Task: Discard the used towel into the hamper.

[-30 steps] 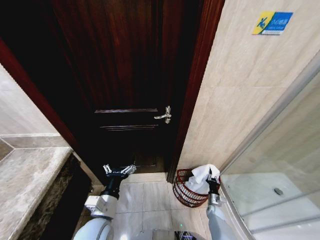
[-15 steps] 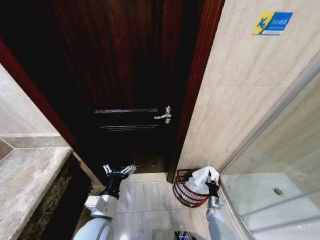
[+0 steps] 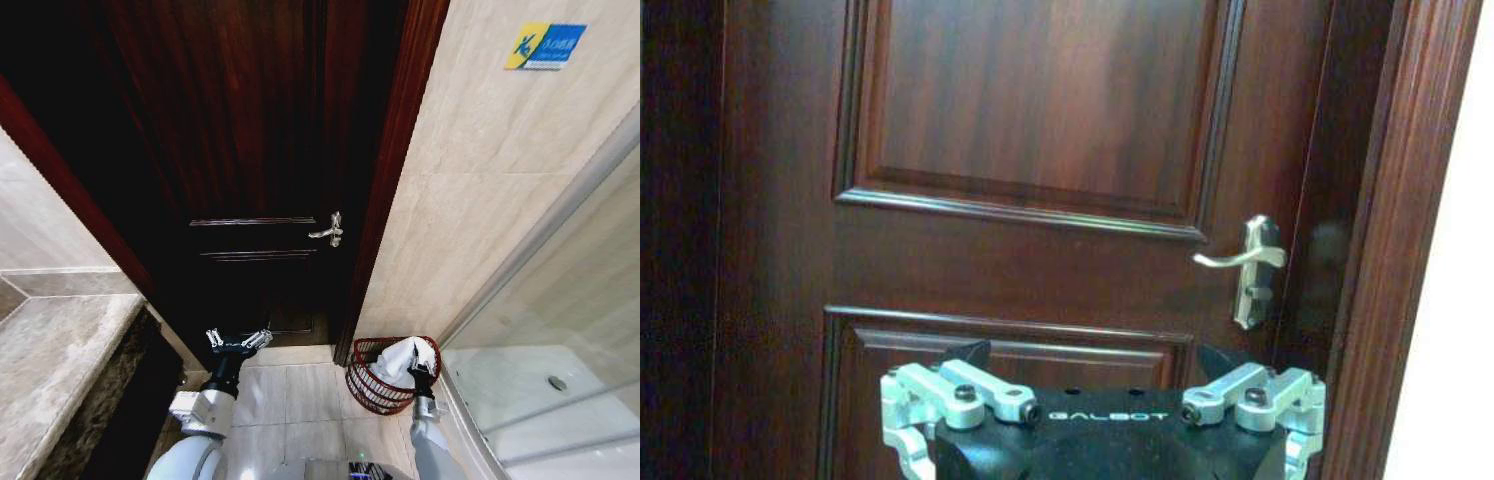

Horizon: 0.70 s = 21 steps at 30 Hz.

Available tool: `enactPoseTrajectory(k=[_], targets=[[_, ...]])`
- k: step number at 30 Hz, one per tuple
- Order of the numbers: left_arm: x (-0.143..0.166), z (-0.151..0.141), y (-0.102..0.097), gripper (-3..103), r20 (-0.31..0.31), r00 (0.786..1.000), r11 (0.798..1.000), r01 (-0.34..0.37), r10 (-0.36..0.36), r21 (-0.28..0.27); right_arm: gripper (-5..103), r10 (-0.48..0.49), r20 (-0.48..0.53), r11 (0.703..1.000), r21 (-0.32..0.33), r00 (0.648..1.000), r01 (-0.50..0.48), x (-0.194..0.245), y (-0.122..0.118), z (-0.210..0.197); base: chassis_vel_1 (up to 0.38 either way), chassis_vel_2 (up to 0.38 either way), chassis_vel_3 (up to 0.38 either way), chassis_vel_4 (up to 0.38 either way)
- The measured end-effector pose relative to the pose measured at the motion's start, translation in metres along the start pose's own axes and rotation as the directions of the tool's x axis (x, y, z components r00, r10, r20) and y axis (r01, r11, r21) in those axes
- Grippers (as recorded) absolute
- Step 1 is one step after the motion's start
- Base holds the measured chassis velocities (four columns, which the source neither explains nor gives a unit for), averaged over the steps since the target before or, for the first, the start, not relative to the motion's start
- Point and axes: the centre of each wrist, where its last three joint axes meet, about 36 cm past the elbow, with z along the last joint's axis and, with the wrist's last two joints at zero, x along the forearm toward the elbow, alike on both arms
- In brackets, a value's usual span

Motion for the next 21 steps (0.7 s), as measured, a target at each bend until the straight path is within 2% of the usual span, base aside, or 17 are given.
enactPoseTrajectory(k=[21], targets=[[0.0000, 0.0000, 0.0000, 100, 0.000, 1.000, 1.000, 0.000, 0.000, 0.000, 6, -0.005, -0.029, 1.000, 0.004, 1.000, 0.005, 0.0009, -0.0003, 0.0065, 0.000, 0.000, 0.000, 0.000]])
